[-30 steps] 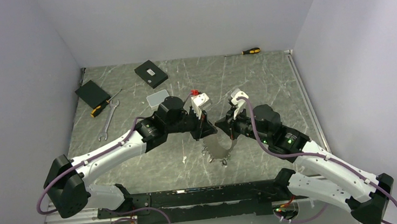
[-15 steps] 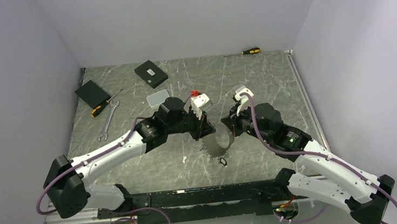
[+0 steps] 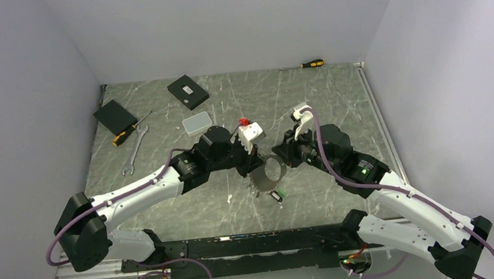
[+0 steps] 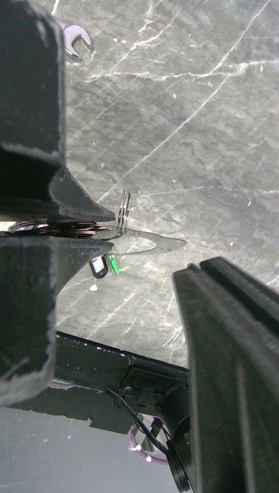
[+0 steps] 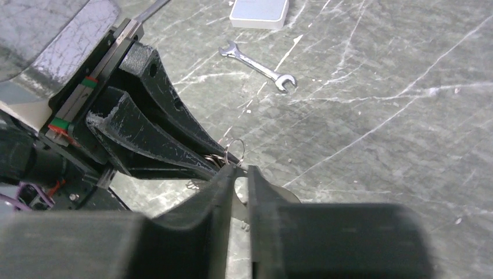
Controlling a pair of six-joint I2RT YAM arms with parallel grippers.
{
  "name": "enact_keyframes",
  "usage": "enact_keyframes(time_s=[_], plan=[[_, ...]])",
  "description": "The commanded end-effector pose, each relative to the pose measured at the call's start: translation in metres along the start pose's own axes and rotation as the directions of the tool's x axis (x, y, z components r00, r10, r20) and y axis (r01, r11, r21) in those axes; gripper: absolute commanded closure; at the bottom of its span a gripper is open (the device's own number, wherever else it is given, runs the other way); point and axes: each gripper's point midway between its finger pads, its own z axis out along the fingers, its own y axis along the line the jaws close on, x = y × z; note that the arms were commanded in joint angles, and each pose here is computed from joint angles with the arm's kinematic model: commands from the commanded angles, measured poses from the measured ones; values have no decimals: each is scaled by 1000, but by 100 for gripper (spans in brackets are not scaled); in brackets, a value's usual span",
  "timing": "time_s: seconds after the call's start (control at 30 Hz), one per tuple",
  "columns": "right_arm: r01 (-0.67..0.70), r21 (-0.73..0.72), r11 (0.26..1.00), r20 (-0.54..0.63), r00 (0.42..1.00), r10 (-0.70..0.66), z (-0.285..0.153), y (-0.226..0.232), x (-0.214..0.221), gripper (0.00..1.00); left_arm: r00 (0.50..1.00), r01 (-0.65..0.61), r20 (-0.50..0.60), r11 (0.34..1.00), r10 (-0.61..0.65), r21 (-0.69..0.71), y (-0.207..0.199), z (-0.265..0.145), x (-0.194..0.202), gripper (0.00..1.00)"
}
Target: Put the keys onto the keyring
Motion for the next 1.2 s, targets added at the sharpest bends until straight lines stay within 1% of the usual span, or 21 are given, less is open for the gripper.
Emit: enact_keyframes(time_s=[0.0, 0.03, 0.1, 0.33, 0.63, 0.73, 0.9, 1.03, 1.13, 1.17], plan=[[-15, -38, 999, 39, 999, 17, -1, 11, -20, 75, 991, -69, 116, 997, 66, 18, -7, -3, -36, 100], [-14, -36, 999, 23, 1000, 15, 1, 11, -18, 70, 990, -70, 121, 997, 66, 26, -9, -3, -37, 100], [-22, -26, 999, -7, 1000, 21, 6, 10, -15, 67, 989, -74, 132, 997, 68, 39, -12, -5, -39, 100], [-56, -29, 998, -23, 998, 56, 17, 13, -14, 64, 988, -79, 136, 996, 73, 46, -14, -7, -40, 100], [-70, -37, 997, -35, 997, 69, 27, 16, -11, 64, 990, -74, 122, 997, 70, 30, -11, -3, -37, 100], [-66, -58, 996, -57, 996, 63, 29, 20, -6, 64, 991, -74, 115, 997, 70, 27, -10, -1, -35, 100], [-63, -53, 997, -72, 996, 59, 33, 19, 0, 69, 990, -77, 117, 997, 74, 27, -11, -2, -37, 100], [-56, -35, 998, -82, 995, 53, 34, 15, 4, 80, 990, -81, 118, 996, 77, 25, -11, -2, -38, 100], [-54, -29, 998, -97, 994, 51, 33, 14, 7, 84, 989, -83, 121, 996, 80, 24, -12, -4, -38, 100], [-52, -6, 999, -95, 994, 51, 32, 10, 6, 85, 989, -83, 121, 996, 80, 22, -11, -5, -38, 100]])
